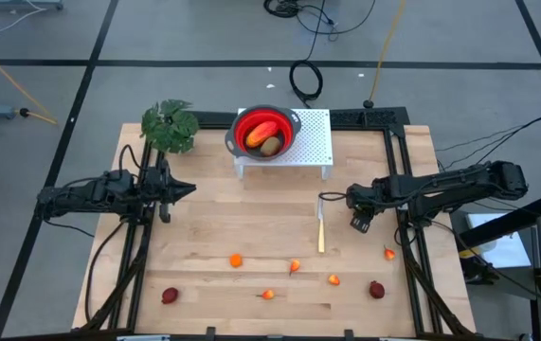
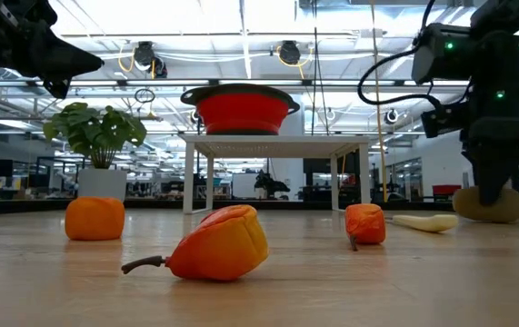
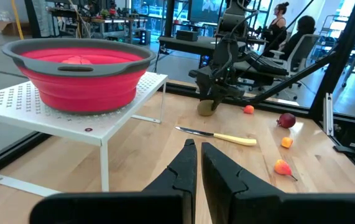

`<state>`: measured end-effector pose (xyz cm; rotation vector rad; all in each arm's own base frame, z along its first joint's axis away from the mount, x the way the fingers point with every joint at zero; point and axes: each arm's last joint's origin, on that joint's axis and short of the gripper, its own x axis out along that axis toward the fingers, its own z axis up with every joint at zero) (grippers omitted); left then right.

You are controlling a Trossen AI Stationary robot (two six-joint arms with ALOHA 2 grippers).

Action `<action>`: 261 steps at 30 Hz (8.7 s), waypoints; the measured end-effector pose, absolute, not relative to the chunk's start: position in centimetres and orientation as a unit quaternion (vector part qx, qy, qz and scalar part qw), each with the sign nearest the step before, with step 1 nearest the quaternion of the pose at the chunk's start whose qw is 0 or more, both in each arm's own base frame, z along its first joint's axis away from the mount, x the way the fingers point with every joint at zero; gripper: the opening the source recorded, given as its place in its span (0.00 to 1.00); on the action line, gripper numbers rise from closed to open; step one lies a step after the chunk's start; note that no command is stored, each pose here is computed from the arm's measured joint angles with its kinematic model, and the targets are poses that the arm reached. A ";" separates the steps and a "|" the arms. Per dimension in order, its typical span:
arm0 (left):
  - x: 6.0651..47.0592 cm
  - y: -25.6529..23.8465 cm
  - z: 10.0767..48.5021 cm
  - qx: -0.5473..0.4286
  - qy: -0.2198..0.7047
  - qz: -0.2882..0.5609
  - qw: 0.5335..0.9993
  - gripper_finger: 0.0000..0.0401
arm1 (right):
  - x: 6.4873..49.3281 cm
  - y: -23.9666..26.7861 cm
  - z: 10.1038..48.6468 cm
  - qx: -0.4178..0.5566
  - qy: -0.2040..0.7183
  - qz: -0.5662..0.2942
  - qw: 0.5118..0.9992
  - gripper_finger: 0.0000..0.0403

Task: Pick & Place Fruit
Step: Put the green kiwi into the red strainer bowl on the shelf

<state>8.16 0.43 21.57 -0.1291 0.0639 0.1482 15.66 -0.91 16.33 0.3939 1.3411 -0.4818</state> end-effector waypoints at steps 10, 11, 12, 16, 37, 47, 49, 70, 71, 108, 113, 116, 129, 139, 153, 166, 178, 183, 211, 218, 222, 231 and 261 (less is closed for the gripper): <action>8.2 0.4 21.6 -0.064 0.032 0.074 0.995 0.05 | 17.2 -0.2 16.9 0.307 0.562 -0.133 0.756 0.47; 8.2 0.4 21.6 -0.064 0.032 0.074 0.995 0.05 | 17.4 -0.2 17.0 0.323 0.554 -0.122 0.758 0.47; 8.2 0.4 21.6 -0.064 0.032 0.074 0.995 0.05 | 17.5 -0.1 17.2 0.336 0.545 -0.111 0.760 0.47; 8.2 0.4 21.6 -0.064 0.032 0.074 0.995 0.05 | 18.3 0.1 18.4 0.382 0.489 -0.068 0.781 0.48; 8.2 0.4 21.6 -0.064 0.032 0.074 0.995 0.05 | 20.7 0.1 28.2 0.451 0.048 0.141 0.880 0.47; 8.2 0.4 21.6 -0.066 0.032 0.074 0.995 0.05 | 20.5 -0.3 29.8 0.437 -0.028 0.167 0.883 0.47; 8.2 0.4 21.6 -0.067 0.032 0.074 0.995 0.05 | 20.5 -0.4 29.8 0.439 -0.028 0.166 0.882 0.48; 8.2 0.4 21.6 -0.140 0.026 0.076 0.987 0.05 | 20.6 -0.6 29.8 0.074 -0.093 0.103 0.988 0.48; 8.2 0.4 21.6 -0.146 0.025 0.076 0.986 0.05 | 20.6 -0.6 29.8 0.048 -0.096 0.096 0.990 0.48; 8.2 0.4 21.6 -0.310 0.009 0.078 0.947 0.05 | 20.7 -0.8 29.4 -0.069 -0.089 0.051 0.992 0.49; 8.2 0.4 21.6 -0.311 0.009 0.078 0.947 0.05 | 20.7 -0.8 29.5 -0.056 -0.089 0.052 0.993 0.49; 8.2 0.5 21.8 -0.315 -0.002 0.085 0.945 0.05 | 20.7 -0.9 29.4 -0.055 -0.088 0.049 0.993 0.49; 11.3 0.6 24.7 -0.313 -0.111 0.064 0.941 0.05 | 24.3 -1.4 26.4 -0.048 -0.002 0.003 0.999 0.48; 17.2 0.5 27.0 -0.280 -0.051 0.078 0.955 0.05 | 27.8 -1.8 25.9 -0.043 0.093 -0.036 0.994 0.48; 24.8 0.5 32.2 -0.161 0.066 0.101 0.980 0.05 | 30.2 -1.5 27.2 -0.073 0.145 -0.136 0.977 0.48; 28.5 -1.0 33.3 0.095 0.140 0.029 0.985 0.05 | 30.9 -0.5 27.2 -0.109 0.156 -0.145 0.971 0.48; 29.7 -1.1 33.1 0.218 0.157 0.022 0.963 0.25 | 30.8 -0.3 26.9 -0.106 0.167 -0.117 0.973 0.48; 30.2 -1.1 32.6 0.288 0.163 0.012 0.944 0.44 | 30.9 0.0 26.8 -0.098 0.165 -0.065 0.979 0.48; 31.6 -5.4 30.3 0.331 0.172 -0.069 0.925 0.68 | 30.7 1.2 26.7 0.073 0.172 0.143 0.972 0.47; 32.3 -6.2 29.7 0.332 0.155 -0.087 0.926 0.68 | 30.7 1.5 26.8 0.112 0.176 0.155 0.966 0.48; 32.6 -6.3 29.5 0.327 0.150 -0.098 0.928 0.68 | 30.7 1.9 26.8 0.127 0.181 0.177 0.959 0.47; 32.8 -6.4 29.5 0.322 0.142 -0.111 0.929 0.68 | 30.6 2.4 26.8 0.136 0.181 0.184 0.957 0.47; 33.3 -6.7 28.9 0.317 0.130 -0.146 0.928 0.68 | 30.7 3.3 27.3 0.163 0.163 0.181 0.956 0.47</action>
